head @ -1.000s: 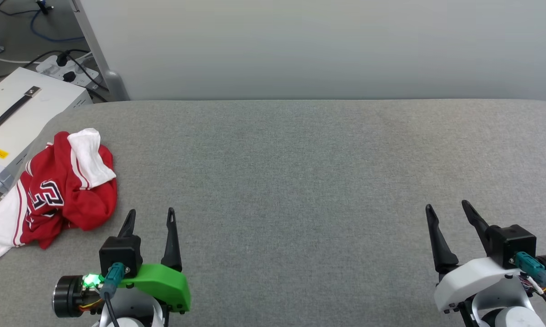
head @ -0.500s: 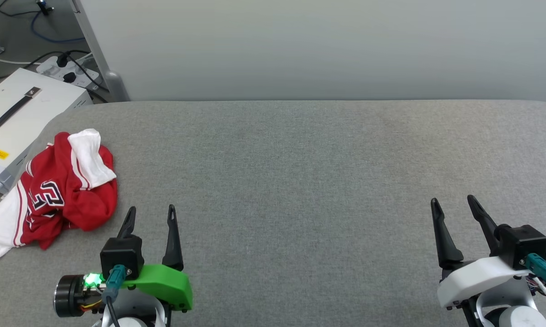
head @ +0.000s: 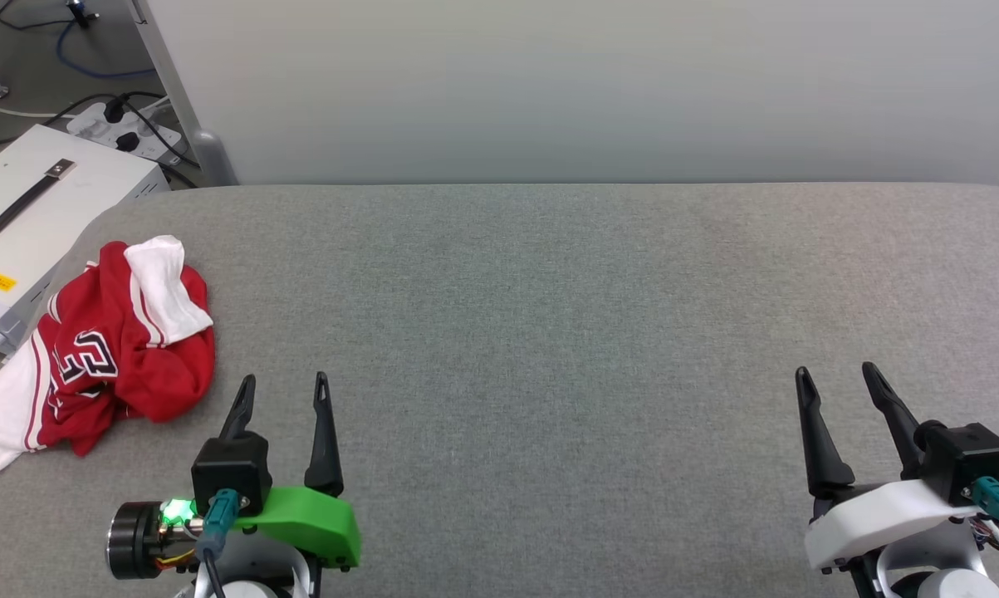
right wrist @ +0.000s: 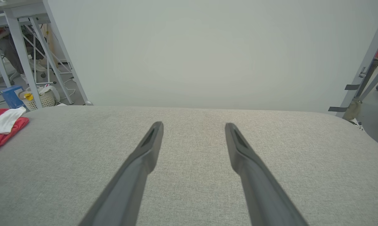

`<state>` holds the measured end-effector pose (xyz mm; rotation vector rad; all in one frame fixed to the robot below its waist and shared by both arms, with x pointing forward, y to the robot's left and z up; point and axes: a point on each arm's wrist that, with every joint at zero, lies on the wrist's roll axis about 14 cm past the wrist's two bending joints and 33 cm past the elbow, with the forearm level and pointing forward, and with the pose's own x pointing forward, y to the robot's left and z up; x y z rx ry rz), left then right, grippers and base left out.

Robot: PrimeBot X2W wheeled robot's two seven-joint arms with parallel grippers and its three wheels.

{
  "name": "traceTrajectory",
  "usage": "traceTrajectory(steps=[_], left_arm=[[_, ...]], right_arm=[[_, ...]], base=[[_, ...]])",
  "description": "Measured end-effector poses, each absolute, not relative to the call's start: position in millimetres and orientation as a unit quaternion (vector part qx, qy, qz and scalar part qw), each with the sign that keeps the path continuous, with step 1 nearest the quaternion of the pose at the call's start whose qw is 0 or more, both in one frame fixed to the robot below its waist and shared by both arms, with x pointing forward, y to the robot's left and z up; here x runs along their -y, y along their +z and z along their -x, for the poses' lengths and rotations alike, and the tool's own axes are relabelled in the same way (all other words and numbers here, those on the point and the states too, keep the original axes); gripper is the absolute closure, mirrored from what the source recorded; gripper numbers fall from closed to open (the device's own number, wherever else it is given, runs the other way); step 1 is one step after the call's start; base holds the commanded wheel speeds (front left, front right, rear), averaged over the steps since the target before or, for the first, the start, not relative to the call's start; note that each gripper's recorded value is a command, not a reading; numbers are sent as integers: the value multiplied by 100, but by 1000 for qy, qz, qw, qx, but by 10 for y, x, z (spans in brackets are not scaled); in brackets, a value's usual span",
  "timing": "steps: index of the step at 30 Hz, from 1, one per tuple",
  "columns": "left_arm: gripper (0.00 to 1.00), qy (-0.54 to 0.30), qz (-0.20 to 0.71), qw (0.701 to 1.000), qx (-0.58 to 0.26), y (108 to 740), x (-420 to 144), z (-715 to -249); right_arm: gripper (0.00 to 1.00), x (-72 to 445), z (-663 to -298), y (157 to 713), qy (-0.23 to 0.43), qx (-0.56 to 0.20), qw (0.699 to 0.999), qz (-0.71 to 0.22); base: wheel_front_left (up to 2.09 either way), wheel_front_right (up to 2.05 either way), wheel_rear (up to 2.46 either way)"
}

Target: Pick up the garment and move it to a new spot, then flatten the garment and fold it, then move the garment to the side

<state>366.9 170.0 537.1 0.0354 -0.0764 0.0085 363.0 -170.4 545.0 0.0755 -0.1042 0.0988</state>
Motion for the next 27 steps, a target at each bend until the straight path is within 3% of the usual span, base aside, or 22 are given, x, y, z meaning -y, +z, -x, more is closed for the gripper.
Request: traceTrajectory(steps=[27], left_arm=[[0,3,-15,999,52,5360,-1644,-3657]], right_arm=[[0,1731,-3583,5433,44,66,995,-60]], base=[[0,0,0]])
